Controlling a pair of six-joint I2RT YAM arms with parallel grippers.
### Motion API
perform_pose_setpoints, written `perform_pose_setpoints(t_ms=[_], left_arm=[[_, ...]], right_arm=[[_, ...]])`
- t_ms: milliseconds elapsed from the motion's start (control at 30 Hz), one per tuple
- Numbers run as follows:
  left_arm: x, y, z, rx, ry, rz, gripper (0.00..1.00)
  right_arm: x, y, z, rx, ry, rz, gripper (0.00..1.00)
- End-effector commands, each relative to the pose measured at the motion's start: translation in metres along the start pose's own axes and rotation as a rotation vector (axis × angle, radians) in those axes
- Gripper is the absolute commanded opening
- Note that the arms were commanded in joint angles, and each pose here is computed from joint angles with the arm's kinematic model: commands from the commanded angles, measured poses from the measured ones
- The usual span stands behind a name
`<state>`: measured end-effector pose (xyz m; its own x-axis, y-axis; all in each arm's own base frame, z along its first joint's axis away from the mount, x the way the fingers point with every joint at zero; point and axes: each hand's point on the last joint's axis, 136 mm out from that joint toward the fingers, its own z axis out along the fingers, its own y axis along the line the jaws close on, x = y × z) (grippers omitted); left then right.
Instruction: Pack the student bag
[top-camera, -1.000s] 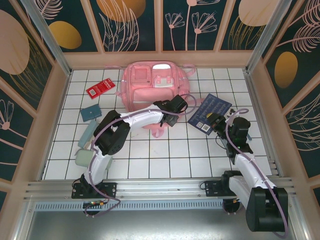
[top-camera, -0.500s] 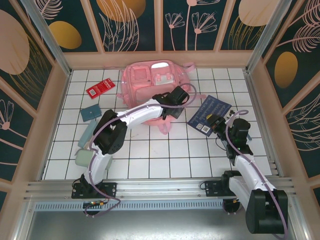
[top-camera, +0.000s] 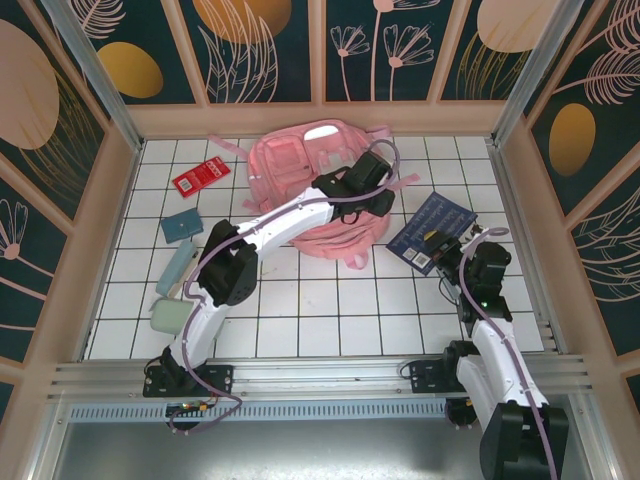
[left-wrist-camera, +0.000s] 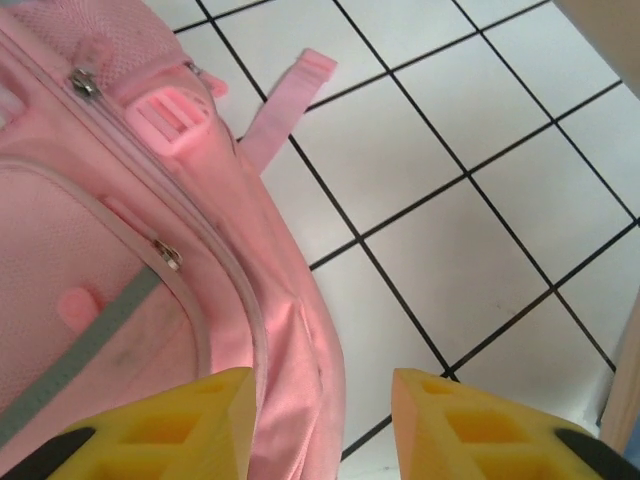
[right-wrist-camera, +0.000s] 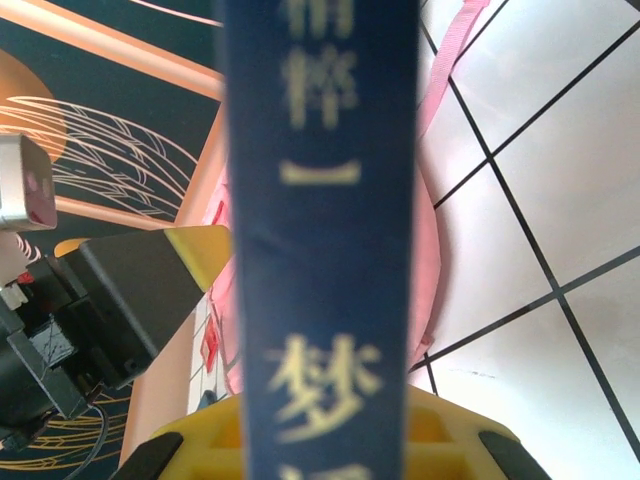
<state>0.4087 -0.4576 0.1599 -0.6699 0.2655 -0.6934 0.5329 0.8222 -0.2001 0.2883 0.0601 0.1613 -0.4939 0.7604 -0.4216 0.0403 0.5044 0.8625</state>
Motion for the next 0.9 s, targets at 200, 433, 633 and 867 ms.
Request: perform_pose_setpoints(t_ms=[200, 433, 633, 867], left_arm=[[0.069, 0.037, -0.038, -0.089, 0.137, 0.272, 0.41], [0.096, 0.049, -0.037, -0.107, 0.192, 0.316, 0.42], [0.103, 0.049, -0.02, -0.108, 0.224, 0.323, 0.43], [0.107, 0.051, -0.007, -0.119, 0.246, 0.331, 0.38]], right_arm=[[-0.003, 0.009, -0.001, -0.043, -0.005, -0.037, 0.0], [-0.001, 0.009, 0.0, -0.055, 0.004, -0.028, 0.0], [-0.001, 0.01, -0.002, -0.054, 0.005, -0.033, 0.0], [0.0, 0.01, -0.002, -0.055, 0.008, -0.032, 0.0]])
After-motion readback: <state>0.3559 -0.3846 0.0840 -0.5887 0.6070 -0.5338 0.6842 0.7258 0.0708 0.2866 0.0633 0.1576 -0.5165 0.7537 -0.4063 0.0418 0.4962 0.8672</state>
